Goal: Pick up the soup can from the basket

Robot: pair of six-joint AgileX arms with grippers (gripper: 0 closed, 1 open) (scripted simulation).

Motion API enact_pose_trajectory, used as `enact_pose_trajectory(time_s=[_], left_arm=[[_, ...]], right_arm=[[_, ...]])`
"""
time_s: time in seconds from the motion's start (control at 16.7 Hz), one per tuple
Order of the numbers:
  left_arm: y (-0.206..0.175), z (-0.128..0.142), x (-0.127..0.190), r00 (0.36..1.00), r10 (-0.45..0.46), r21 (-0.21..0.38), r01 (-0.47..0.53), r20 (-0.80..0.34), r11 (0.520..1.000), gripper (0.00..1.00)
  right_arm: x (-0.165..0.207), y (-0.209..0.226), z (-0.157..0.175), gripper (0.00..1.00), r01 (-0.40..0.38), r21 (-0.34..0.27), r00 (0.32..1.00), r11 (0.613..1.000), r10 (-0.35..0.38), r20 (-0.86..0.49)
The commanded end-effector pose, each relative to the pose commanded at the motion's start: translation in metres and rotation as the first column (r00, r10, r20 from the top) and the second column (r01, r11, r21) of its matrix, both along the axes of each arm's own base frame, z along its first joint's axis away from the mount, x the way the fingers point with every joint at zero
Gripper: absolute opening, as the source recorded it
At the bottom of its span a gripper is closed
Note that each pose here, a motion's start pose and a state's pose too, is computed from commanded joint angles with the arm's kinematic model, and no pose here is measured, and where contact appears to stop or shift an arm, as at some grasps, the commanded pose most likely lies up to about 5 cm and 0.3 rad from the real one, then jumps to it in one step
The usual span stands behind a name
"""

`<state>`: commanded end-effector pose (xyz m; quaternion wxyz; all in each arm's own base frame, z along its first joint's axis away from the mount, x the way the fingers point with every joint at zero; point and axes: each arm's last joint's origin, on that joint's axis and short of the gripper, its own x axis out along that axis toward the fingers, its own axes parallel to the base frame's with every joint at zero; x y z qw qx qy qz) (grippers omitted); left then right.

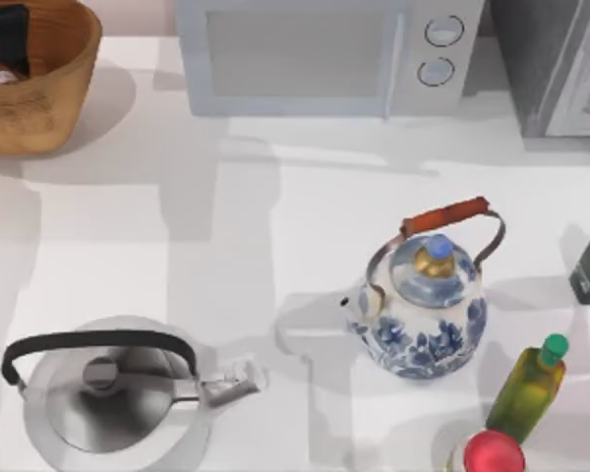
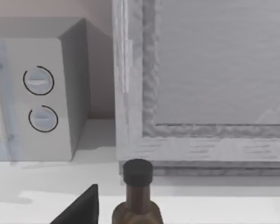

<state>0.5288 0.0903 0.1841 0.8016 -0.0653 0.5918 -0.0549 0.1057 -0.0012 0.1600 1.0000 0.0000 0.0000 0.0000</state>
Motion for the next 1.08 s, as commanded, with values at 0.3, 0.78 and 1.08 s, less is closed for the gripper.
enact_pose_trajectory(time_s=[0.3, 0.78, 1.08], left_arm=[[-0.005, 0.009, 0.0, 1.0, -0.014, 0.005, 0.014, 0.028, 1.0, 1.0], [-0.006, -0.031, 0.011, 1.0, 0.0, 0.0, 0.0, 0.0, 1.0, 1.0], [-0.01, -0.055, 0.017, 1.0, 0.0, 0.0, 0.0, 0.0, 1.0, 1.0]], right_arm=[[0.0, 0.0, 0.0, 1.0, 0.0, 0.0, 1.0, 1.0, 0.0, 0.0], [0.0, 0.0, 0.0, 1.0, 0.0, 0.0, 1.0, 1.0, 0.0, 0.0], [0.0, 0.0, 0.0, 1.0, 0.0, 0.0, 1.0, 1.0, 0.0, 0.0]])
